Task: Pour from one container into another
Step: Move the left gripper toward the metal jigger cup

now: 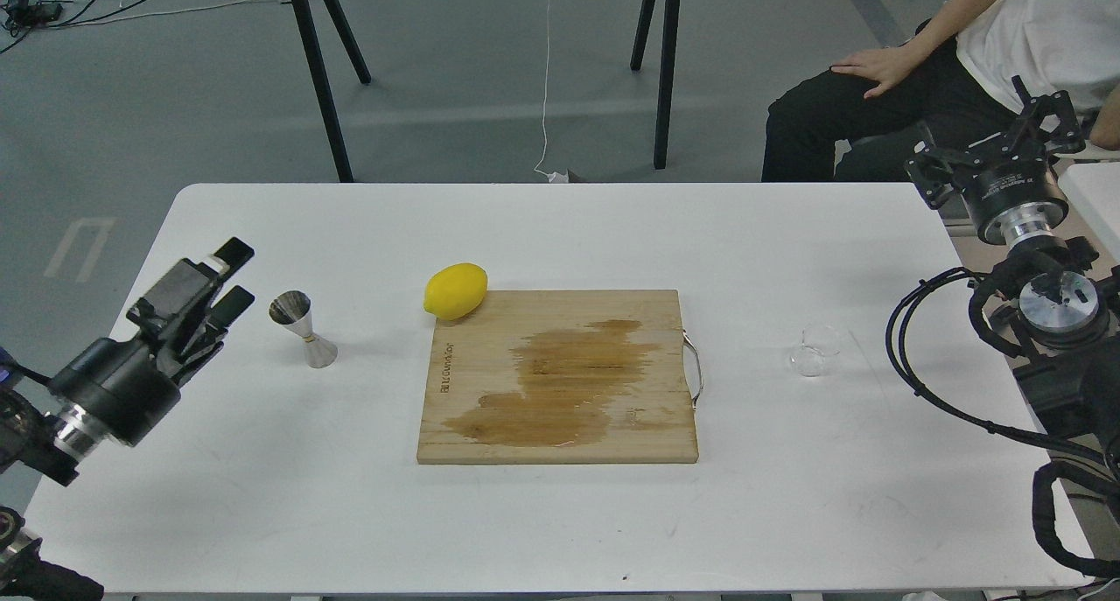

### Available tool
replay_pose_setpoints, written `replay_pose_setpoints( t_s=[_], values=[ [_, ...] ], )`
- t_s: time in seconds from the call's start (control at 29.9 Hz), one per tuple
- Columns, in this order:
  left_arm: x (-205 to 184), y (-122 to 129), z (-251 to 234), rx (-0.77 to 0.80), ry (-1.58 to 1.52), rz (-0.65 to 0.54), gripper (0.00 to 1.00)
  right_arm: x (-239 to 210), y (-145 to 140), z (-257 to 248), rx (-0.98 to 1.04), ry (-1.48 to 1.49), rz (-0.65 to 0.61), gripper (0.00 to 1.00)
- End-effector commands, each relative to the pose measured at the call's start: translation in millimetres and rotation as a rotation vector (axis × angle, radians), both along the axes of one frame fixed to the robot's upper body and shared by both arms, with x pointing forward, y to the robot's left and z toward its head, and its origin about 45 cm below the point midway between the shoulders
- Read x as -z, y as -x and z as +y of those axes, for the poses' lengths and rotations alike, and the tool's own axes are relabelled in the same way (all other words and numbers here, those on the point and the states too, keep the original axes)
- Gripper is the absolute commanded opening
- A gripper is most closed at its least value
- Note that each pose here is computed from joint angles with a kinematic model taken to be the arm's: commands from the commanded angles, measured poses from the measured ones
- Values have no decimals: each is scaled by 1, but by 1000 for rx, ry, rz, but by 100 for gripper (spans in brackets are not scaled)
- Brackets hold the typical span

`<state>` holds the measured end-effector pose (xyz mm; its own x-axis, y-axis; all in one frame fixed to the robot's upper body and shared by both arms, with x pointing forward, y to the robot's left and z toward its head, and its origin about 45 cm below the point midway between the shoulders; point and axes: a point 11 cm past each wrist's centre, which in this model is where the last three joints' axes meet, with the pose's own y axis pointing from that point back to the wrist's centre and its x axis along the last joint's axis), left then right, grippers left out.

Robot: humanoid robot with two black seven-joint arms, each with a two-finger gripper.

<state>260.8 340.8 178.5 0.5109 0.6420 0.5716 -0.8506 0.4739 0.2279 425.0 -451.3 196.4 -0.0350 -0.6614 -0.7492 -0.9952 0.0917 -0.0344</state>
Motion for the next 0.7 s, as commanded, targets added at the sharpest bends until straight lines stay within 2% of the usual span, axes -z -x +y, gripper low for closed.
replay_pose_setpoints(
  t_s=[0.0, 0.07, 0.33, 0.47, 0.67],
  values=[
    [42, 11, 10, 19, -340, -42, 96, 2, 0, 1, 0, -2, 2, 100],
    [65, 9, 17, 10, -467, -57, 92, 2, 0, 1, 0, -2, 2, 100],
    [133, -5, -4, 99, -728, -96, 90, 2, 1, -1, 3, 0, 4, 100],
    [143, -19, -7, 61, -729, -76, 90, 3, 2, -2, 6, 1, 6, 100],
    [134, -47, 11, -17, -800, -89, 87, 4, 3, -3, 7, 1, 9, 100]
  ],
)
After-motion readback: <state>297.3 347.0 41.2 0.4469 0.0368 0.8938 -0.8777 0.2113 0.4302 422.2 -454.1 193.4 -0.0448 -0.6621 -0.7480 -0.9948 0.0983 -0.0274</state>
